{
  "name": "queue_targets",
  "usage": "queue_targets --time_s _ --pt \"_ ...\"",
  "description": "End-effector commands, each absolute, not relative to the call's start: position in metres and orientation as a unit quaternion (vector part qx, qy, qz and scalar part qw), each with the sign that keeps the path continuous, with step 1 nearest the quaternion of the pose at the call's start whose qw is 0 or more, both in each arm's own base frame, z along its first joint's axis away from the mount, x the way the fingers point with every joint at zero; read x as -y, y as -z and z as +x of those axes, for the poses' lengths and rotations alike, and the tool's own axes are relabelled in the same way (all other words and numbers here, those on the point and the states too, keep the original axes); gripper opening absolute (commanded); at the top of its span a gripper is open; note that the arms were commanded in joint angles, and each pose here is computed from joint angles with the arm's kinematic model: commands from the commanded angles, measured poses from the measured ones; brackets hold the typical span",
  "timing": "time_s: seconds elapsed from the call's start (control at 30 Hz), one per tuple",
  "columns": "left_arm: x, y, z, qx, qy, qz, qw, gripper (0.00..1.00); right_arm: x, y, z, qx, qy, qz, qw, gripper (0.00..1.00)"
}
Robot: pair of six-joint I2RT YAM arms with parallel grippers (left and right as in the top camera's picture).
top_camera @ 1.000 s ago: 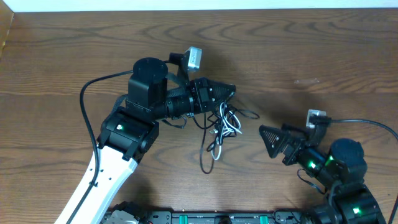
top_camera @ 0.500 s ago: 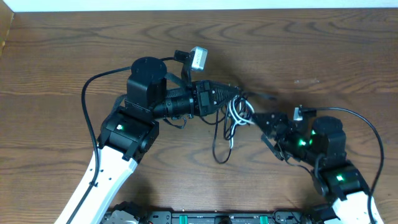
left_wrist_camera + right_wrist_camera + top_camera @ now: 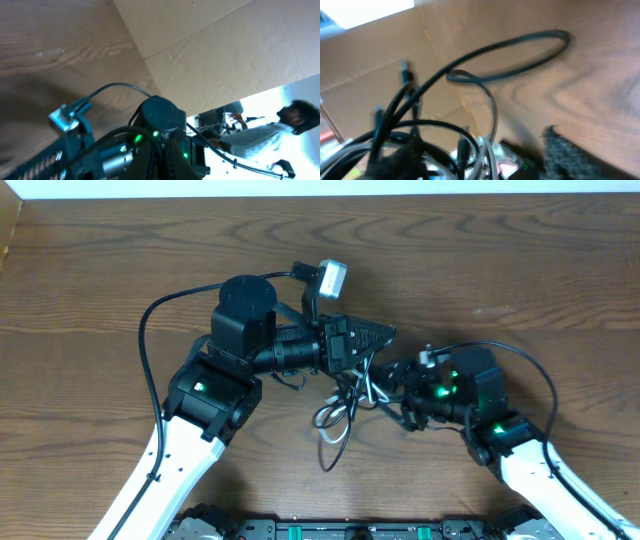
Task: Untangle cables
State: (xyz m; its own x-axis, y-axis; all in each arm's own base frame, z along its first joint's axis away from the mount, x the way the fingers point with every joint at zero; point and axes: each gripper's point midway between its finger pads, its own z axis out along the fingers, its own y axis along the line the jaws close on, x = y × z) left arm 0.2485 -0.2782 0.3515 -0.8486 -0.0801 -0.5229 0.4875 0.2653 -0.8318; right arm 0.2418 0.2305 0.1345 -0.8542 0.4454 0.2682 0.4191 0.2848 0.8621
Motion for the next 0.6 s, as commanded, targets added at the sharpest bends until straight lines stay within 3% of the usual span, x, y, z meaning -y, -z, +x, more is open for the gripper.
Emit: queue_targets --time_s 0.0,0.2,0.37,0.43,0.57 --pt "0.28 -0.359 0.245 -0.743 0.592 0.17 0.262 0.08 -0.238 -0.127 0.233 -0.803 -0.53 0.272 -0.018 0.56" --pt "0.28 -0.357 0.243 -0.745 0.593 0.169 0.254 0.08 -0.244 -0.152 0.25 -0.786 -0.569 0.239 0.033 0.01" --pt "0.278 -0.348 0.241 -0.759 0.586 0.158 0.235 0.09 -0.239 -0.172 0.275 -0.787 -0.571 0.153 0.177 0.01" --pt "0.278 -0.344 0.24 -0.763 0.583 0.158 0.231 0.17 -0.234 -0.171 0.283 -0.794 -0.549 0.122 0.229 0.01" --pt "0.276 -0.337 0.237 -0.767 0.569 0.178 0.237 0.45 -0.228 -0.17 0.29 -0.803 -0.513 0.063 0.296 0.01"
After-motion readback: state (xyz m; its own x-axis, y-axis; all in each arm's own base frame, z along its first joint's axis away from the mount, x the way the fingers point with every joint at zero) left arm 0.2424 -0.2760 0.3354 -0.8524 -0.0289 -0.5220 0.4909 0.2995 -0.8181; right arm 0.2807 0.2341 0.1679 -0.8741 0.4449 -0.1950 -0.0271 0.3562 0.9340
